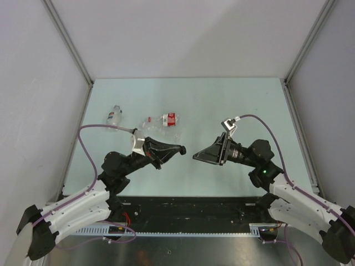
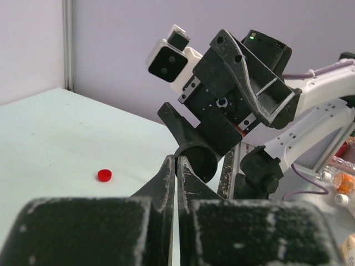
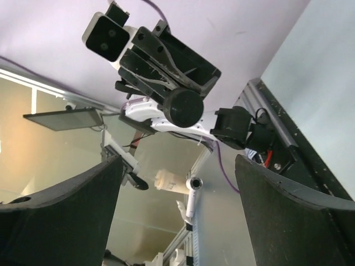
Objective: Screw on the bottle caps
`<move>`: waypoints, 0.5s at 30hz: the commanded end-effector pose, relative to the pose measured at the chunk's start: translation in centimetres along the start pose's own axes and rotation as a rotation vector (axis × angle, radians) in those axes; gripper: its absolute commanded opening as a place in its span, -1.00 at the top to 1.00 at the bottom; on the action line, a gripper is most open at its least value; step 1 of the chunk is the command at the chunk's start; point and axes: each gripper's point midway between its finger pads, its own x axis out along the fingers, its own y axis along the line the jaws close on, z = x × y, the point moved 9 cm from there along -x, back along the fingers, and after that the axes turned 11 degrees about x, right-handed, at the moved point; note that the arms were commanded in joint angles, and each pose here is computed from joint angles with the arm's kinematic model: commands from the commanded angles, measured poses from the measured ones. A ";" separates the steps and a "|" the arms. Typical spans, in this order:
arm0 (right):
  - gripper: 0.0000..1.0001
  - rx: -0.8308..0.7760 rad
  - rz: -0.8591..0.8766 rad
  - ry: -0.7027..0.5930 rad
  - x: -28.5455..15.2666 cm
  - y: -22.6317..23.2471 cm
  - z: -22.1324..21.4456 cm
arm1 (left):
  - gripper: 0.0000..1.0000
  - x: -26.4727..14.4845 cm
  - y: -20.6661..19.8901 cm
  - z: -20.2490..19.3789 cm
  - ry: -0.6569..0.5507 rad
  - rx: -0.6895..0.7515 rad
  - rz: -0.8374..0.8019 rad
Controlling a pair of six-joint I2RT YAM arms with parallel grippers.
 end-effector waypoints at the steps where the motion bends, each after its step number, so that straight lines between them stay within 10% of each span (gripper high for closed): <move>1: -0.70 -0.058 0.162 -0.007 0.9 3.1 0.1 | 1.00 0.4 -0.6 1.5 -0.068 0.073 -0.072; 15: -0.35 -0.008 0.162 -0.045 3.1 2.1 0.1 | 1.00 0.6 -1.3 1.2 -0.064 0.088 -0.151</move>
